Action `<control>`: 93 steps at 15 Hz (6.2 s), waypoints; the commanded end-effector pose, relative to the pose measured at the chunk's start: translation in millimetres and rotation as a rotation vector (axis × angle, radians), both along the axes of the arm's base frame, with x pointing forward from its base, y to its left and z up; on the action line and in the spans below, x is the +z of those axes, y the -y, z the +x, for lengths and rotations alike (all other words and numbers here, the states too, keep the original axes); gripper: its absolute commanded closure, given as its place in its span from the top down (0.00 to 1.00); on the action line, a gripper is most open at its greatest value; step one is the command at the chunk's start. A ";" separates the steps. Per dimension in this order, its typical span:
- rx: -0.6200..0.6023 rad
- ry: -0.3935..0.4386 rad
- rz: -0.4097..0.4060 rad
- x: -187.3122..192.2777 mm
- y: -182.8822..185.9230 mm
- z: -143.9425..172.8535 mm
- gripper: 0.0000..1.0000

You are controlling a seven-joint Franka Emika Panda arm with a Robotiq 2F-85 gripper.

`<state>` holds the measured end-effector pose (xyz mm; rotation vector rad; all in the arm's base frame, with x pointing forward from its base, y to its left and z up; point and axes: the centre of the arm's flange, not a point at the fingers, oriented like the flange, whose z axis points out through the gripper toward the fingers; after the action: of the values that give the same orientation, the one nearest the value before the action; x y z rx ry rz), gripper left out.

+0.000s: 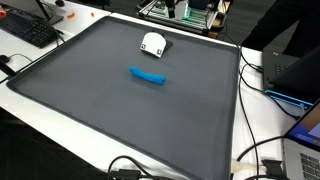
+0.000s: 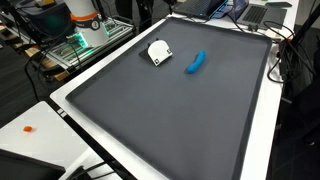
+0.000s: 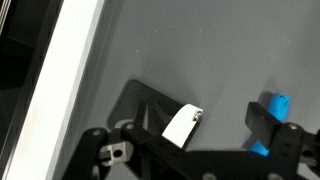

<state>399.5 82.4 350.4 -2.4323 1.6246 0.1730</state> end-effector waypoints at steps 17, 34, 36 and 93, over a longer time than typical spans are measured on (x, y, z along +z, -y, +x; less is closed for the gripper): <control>-0.266 -0.007 -0.100 -105.7 27.5 9.1 1.00; -0.347 0.044 -0.166 -108.3 30.1 15.2 0.00; -0.359 0.061 -0.166 -105.2 29.9 17.2 0.03; 1.135 -0.023 -0.260 -47.4 -103.1 212.5 0.02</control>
<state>605.3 181.5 308.9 -3.2079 0.1455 0.1290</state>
